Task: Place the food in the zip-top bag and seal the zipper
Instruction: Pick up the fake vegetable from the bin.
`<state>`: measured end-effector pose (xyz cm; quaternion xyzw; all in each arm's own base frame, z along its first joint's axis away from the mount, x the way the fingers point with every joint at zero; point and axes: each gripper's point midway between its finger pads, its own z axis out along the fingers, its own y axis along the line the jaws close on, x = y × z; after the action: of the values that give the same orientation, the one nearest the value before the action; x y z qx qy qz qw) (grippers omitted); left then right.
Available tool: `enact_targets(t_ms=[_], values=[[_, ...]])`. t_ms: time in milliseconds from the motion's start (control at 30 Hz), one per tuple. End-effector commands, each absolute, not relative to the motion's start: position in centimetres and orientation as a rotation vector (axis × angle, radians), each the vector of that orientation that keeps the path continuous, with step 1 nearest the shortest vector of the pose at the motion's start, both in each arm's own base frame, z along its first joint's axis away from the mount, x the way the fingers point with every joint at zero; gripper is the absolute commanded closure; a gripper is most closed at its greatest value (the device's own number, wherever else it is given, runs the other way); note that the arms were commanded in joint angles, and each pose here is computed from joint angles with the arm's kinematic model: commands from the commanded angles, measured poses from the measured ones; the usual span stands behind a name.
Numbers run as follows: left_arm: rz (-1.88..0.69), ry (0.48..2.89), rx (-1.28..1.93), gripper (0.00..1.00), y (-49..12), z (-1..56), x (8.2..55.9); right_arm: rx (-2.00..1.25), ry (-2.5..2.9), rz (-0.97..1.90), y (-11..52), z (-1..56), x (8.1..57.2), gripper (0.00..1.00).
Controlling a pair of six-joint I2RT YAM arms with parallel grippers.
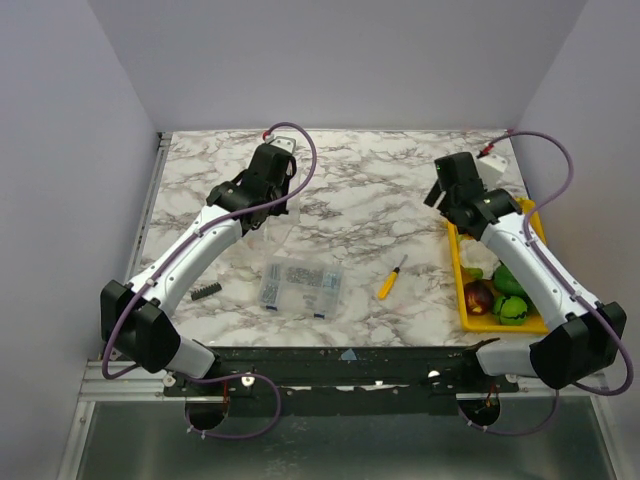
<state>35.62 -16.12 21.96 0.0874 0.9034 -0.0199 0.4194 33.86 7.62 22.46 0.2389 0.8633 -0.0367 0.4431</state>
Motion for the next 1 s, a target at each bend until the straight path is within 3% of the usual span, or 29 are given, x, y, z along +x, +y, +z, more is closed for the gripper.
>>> enact_targets(t_ms=[0,100,267,567,967], values=[[-0.140,2.268,0.230,1.00,-17.3,22.8,35.4,0.851,2.064,-0.342,0.1,21.0,32.6,0.07],[-0.159,2.271,0.234,1.00,-17.6,22.8,35.4,0.969,2.012,-0.468,-2.7,20.3,32.4,0.00],[-0.169,2.271,0.233,1.00,-17.7,22.8,35.3,1.174,1.951,-0.628,-7.3,18.2,31.1,0.00],[-0.215,2.282,0.250,1.00,-18.4,22.8,35.1,1.418,1.839,-0.547,-12.5,16.0,30.0,0.00],[-0.241,2.282,0.258,1.00,-18.8,22.8,35.0,1.452,1.874,-0.425,-13.6,12.2,32.6,0.02]])
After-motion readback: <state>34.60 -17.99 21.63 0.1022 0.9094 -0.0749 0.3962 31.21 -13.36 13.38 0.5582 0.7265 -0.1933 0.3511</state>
